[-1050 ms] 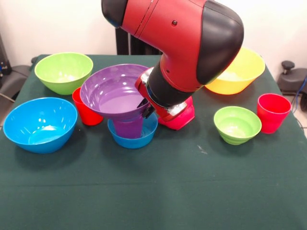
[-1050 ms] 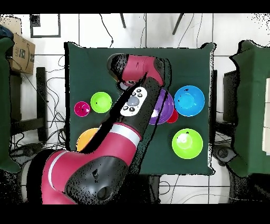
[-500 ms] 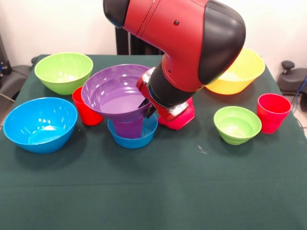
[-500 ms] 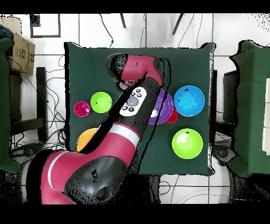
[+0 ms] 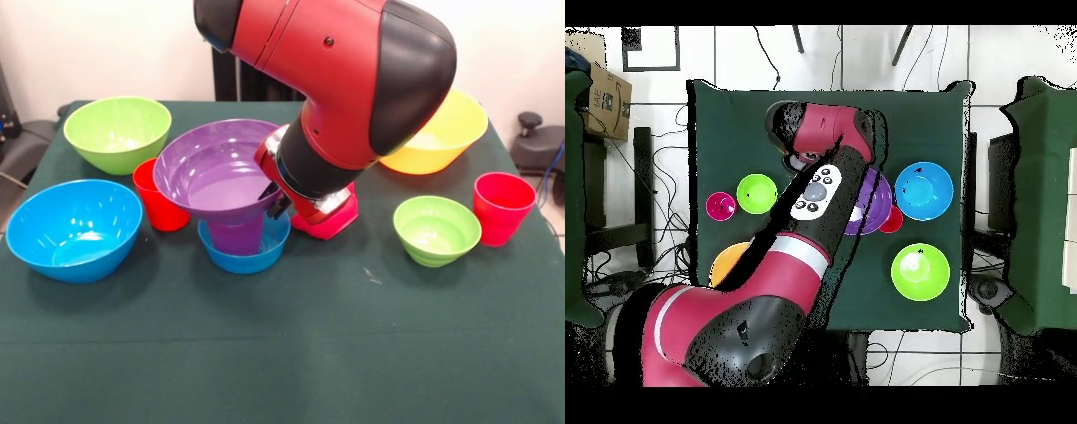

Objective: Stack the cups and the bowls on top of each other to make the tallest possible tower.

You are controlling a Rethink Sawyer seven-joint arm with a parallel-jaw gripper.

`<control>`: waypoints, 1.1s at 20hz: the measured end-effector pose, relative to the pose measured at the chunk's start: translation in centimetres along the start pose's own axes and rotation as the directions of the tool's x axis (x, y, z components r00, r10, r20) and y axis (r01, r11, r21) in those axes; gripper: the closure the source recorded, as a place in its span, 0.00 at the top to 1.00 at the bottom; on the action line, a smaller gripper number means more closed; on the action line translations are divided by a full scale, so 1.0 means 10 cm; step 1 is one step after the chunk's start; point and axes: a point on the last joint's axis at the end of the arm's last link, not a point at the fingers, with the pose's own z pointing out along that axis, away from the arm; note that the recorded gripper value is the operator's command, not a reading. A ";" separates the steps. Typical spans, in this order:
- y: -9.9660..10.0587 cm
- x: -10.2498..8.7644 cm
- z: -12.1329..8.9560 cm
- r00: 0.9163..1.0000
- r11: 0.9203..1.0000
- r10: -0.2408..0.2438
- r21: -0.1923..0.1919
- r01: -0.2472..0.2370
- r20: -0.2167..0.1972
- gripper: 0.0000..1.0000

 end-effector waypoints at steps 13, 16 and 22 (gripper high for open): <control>0.04 0.04 -0.02 1.000 1.000 -0.006 -0.001 0.006 0.004 0.00; 0.05 0.05 -0.03 1.000 1.000 -0.007 -0.001 0.007 0.004 0.00; 0.05 0.06 -0.03 1.000 1.000 -0.008 -0.001 0.008 0.005 0.00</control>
